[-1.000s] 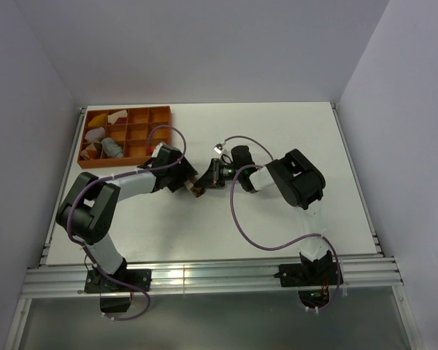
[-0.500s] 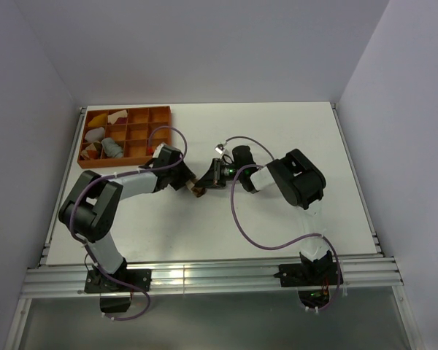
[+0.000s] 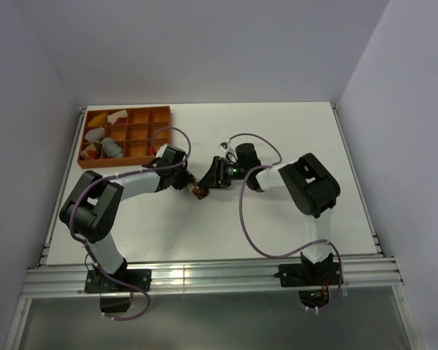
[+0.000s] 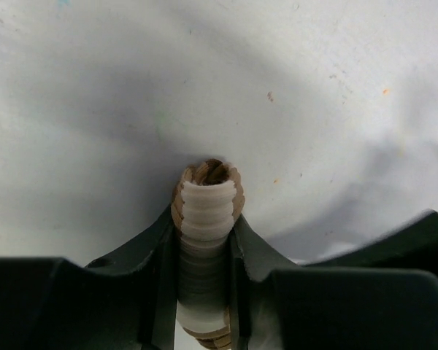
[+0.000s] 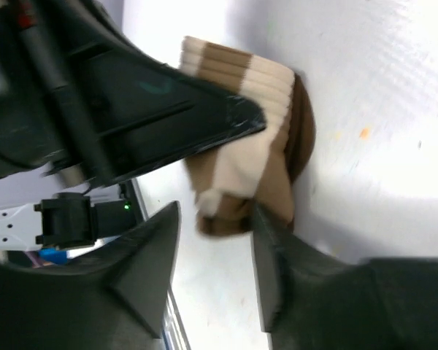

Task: Roll the socks
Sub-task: Pick up the sock at the center of the board, then place the sock in the storage box.

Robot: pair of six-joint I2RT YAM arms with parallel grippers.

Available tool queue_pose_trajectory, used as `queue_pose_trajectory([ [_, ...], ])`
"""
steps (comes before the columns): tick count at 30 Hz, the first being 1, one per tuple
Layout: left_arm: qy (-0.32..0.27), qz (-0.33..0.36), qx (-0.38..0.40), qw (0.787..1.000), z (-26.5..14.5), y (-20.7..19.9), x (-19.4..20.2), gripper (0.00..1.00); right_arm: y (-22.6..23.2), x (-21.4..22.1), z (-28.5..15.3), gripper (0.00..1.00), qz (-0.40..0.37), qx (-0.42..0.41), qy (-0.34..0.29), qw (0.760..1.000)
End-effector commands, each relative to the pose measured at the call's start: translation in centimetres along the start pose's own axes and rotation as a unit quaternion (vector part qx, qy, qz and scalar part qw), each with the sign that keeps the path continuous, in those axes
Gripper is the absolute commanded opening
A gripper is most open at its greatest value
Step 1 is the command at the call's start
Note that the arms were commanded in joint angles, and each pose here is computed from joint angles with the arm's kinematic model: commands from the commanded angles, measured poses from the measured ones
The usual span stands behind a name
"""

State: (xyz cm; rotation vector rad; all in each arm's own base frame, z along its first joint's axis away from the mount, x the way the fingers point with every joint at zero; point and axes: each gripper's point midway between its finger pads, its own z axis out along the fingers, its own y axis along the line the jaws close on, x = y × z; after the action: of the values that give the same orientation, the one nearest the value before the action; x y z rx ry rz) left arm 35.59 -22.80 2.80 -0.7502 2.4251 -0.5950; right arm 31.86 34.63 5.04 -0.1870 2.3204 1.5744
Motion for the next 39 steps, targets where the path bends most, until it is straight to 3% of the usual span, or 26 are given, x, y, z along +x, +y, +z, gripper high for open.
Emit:
queue_pose_trajectory([
  [1,0.021,0.060,-0.111,0.992,-1.8,4.7,1.1,0.00,3.4,-2.2,-2.9,0.54,-0.075,0.028,-0.036,0.996],
  [5,-0.053,0.070,-0.116,0.989,-3.8,2.8,-3.5,0.00,5.5,-3.2,-5.8,0.64,-0.126,0.068,-0.061,0.988],
  [11,-0.156,0.076,-0.129,0.976,-7.5,0.7,-10.8,0.01,7.2,-4.2,-9.8,0.66,-0.178,0.122,-0.107,0.971],
  [15,-0.249,0.071,-0.153,0.954,-10.3,0.8,-16.6,0.00,7.6,-3.8,-11.0,0.66,-0.197,0.128,-0.116,0.965],
  [20,-0.322,0.047,-0.192,0.926,-11.6,2.6,-22.5,0.00,7.8,-3.4,-11.6,0.66,-0.208,0.127,-0.114,0.963],
  [30,-0.401,0.047,-0.250,0.880,-11.3,3.5,-28.5,0.00,6.9,-3.0,-11.5,0.66,-0.212,0.123,-0.103,0.964],
  [39,-0.401,0.062,-0.285,0.868,-8.6,5.0,-29.9,0.00,6.6,-2.6,-11.5,0.66,-0.211,0.113,-0.098,0.966],
])
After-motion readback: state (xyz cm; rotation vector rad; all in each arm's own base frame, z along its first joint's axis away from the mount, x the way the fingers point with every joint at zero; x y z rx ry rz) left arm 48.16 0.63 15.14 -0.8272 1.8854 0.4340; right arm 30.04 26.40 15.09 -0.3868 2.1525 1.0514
